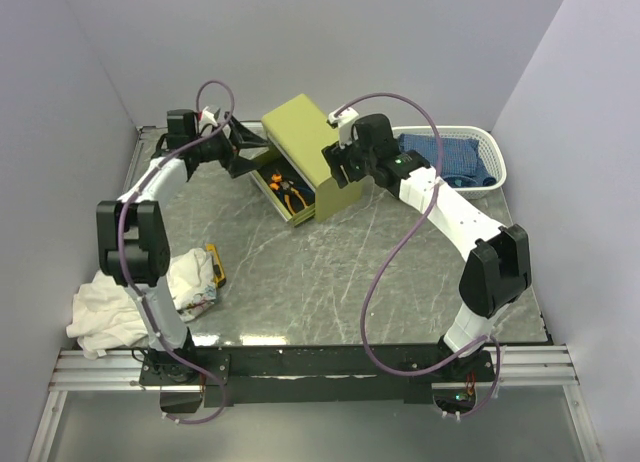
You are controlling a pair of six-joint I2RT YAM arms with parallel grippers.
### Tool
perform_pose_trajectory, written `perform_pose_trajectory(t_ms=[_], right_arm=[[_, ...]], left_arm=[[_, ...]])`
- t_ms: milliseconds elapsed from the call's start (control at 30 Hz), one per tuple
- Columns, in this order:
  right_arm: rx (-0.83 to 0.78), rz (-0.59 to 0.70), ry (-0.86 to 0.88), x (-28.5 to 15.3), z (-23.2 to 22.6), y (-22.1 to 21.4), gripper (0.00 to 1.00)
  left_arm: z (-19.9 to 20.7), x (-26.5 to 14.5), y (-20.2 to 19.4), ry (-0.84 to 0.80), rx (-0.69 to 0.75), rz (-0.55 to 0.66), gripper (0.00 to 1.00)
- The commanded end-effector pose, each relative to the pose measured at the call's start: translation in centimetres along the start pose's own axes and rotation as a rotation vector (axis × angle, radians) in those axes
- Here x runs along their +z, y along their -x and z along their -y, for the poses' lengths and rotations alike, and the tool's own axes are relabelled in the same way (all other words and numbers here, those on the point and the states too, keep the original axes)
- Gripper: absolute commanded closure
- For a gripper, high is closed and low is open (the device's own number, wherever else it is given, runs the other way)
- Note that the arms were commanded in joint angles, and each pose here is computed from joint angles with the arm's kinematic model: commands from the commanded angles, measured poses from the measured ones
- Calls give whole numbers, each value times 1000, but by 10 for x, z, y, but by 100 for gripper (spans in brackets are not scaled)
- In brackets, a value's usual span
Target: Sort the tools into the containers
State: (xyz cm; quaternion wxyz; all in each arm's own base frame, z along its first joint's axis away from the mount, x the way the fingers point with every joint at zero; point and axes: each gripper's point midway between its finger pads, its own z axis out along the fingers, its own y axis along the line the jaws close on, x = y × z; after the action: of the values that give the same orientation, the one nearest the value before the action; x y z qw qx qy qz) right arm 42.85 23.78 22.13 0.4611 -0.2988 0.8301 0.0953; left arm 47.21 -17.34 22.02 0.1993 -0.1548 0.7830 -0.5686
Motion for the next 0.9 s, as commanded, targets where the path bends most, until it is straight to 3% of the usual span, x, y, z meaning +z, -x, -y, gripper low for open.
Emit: perform_pose_trajectory(t_ms=[0, 67, 267, 500, 867], right_arm=[[-15, 76, -25, -13, 6, 24, 26], [-22, 83, -27, -15, 6, 26, 26], [-20, 97, -18, -22, 4, 25, 25], [-2, 96, 10, -20, -2, 22, 25], [11, 104, 22, -24, -5, 17, 25]], left_arm=[[-27, -40, -2, 219, 166, 59, 6], [-49, -61, 1, 339, 273, 87, 5], [-137, -131, -33, 842, 289, 66, 9], [-174, -146, -66, 932, 245, 11, 33], [-209, -166, -82, 1075, 205, -18, 38]])
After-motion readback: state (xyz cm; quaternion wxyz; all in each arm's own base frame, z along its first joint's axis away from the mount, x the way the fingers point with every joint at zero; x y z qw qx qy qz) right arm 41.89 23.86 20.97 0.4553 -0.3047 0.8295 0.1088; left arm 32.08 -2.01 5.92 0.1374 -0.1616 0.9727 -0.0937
